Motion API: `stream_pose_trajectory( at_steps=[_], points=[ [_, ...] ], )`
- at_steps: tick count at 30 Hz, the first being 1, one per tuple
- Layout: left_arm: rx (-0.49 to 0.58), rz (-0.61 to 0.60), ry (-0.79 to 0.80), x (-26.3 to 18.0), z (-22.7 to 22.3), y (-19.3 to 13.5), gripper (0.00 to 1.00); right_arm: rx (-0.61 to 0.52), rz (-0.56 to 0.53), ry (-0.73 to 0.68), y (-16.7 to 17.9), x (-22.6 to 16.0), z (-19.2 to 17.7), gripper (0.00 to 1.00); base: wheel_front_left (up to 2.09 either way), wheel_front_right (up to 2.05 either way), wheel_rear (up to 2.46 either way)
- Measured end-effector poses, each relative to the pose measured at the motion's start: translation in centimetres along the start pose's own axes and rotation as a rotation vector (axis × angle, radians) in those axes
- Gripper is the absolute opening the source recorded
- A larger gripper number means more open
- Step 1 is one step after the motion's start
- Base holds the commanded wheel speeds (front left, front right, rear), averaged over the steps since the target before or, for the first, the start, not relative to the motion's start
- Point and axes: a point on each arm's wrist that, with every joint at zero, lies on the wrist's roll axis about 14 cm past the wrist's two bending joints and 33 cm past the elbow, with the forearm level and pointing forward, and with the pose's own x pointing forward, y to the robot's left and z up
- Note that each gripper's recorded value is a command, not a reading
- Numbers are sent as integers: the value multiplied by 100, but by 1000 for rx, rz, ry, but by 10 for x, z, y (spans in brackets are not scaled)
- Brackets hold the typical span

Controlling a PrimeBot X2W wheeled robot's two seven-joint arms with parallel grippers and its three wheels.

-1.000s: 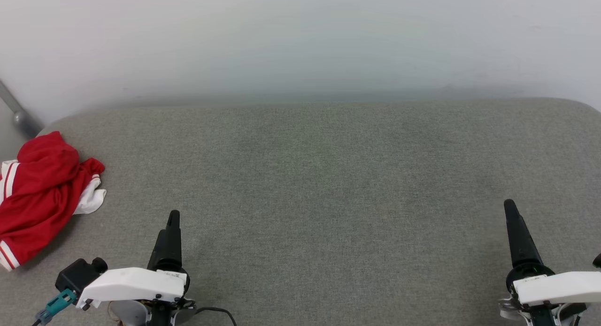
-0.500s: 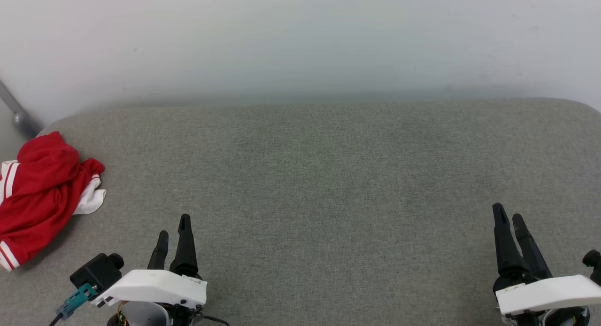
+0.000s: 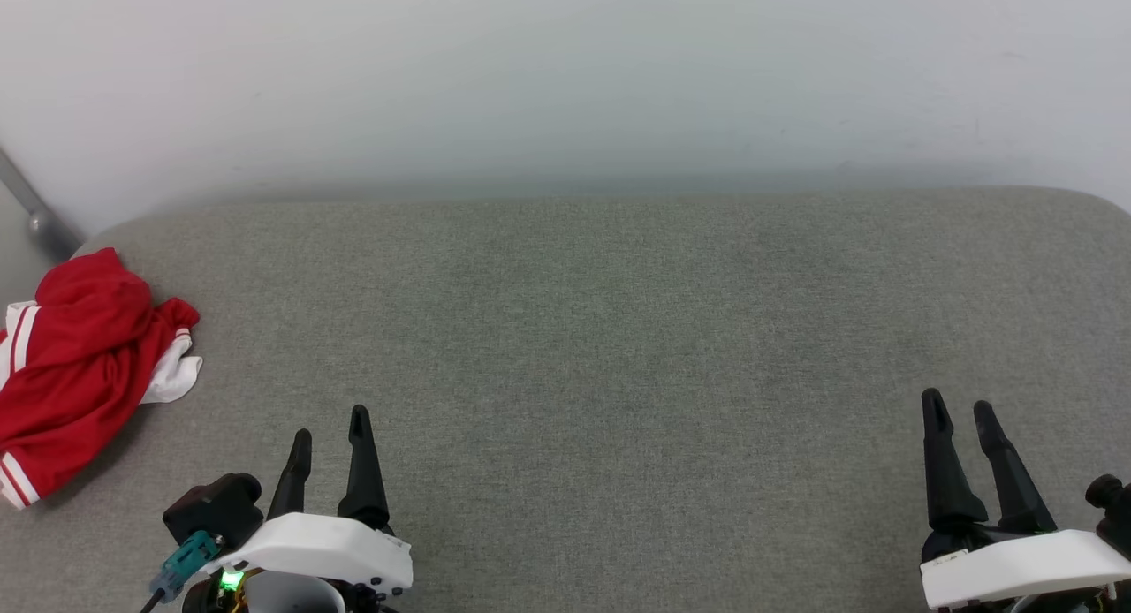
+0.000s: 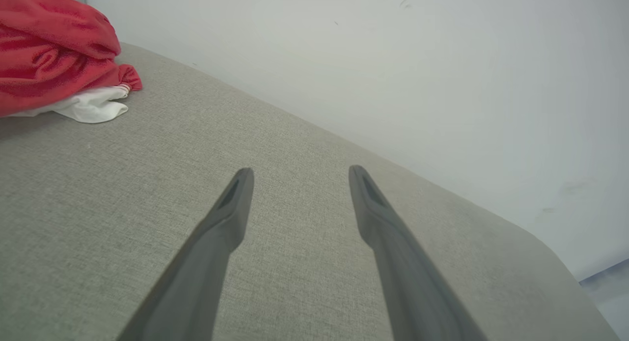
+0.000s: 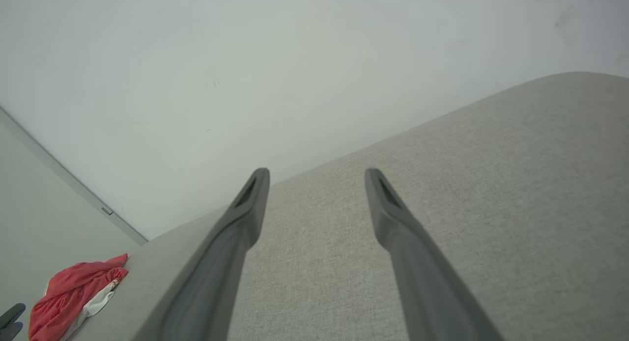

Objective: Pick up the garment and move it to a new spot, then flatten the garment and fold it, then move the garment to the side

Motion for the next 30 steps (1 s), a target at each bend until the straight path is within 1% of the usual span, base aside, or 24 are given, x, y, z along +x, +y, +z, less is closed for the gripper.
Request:
stream_pose_trajectory(
  at_steps=[16, 30],
  points=[
    [189, -34, -66, -5, 8, -13, 100, -170, 28, -14, 5, -7, 1, 100, 0, 0, 0],
    [315, -61, -116, -13, 11, -21, 100, -293, 61, -42, 13, -13, 6, 100, 0, 0, 0]
  ],
)
